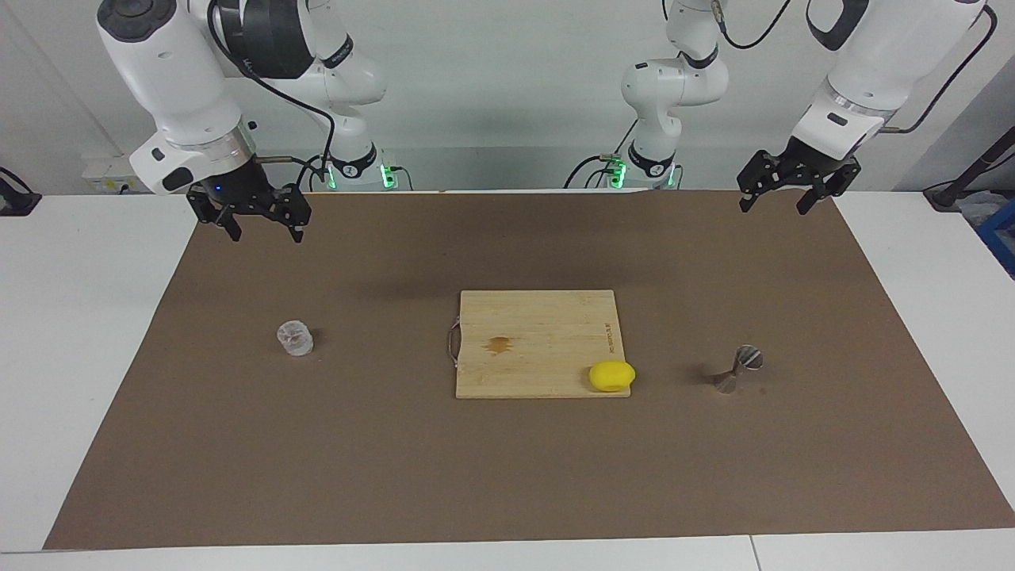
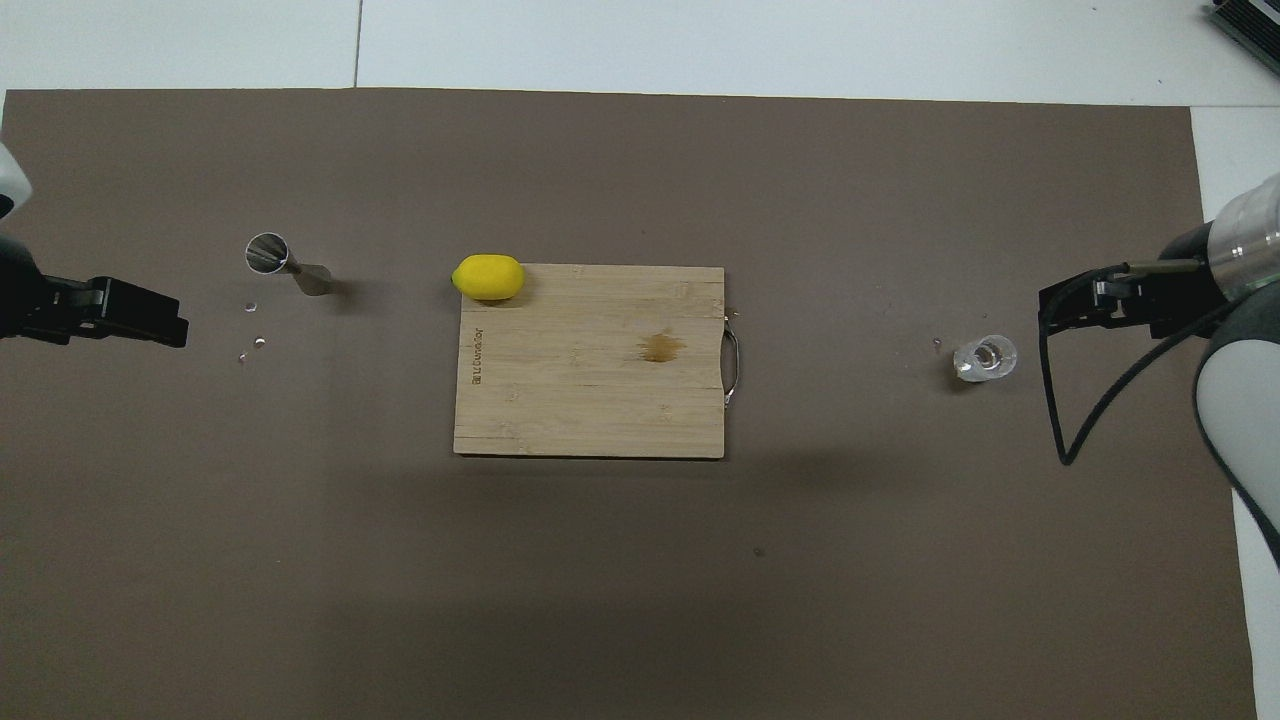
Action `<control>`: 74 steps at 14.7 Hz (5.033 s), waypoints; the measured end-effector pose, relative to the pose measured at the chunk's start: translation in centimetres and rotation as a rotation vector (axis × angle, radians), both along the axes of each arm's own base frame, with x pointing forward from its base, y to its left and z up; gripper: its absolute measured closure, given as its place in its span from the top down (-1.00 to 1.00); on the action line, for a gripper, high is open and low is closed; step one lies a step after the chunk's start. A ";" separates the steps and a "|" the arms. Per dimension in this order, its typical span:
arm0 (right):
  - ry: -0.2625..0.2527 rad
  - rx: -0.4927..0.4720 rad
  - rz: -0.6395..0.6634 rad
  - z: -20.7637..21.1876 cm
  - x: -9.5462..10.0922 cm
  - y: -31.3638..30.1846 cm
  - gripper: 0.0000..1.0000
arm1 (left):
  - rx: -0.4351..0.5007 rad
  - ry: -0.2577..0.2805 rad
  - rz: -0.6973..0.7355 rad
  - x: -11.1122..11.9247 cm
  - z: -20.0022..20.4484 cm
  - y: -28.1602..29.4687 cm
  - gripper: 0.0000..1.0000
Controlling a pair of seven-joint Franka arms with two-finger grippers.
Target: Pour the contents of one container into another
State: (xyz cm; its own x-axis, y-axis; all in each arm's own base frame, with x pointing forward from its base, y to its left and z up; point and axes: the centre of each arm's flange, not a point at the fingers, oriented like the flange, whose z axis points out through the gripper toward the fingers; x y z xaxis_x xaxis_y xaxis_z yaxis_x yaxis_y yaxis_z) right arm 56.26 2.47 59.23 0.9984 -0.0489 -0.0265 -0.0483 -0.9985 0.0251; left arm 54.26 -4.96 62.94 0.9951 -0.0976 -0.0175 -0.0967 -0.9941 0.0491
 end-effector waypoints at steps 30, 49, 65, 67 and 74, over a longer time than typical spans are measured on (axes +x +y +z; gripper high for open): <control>0.000 0.000 0.000 0.0 0.0 0.0 1.00 | -0.800 0.731 2.081 2.6 -27.6 15.2 1.00; 0.000 0.000 0.000 0.0 0.0 0.0 1.00 | -1.031 0.734 2.011 6.6 -30.7 12.6 1.00; 0.000 0.000 0.000 0.0 0.0 0.0 1.00 | -1.040 0.713 2.022 7.1 -31.0 12.7 0.01; 0.000 0.000 0.000 0.0 0.0 0.0 1.00 | -1.042 0.712 2.025 7.1 -31.0 12.8 0.01; 0.000 0.000 0.000 0.0 0.0 0.0 1.00 | -1.062 0.650 1.902 9.2 -27.3 11.1 0.01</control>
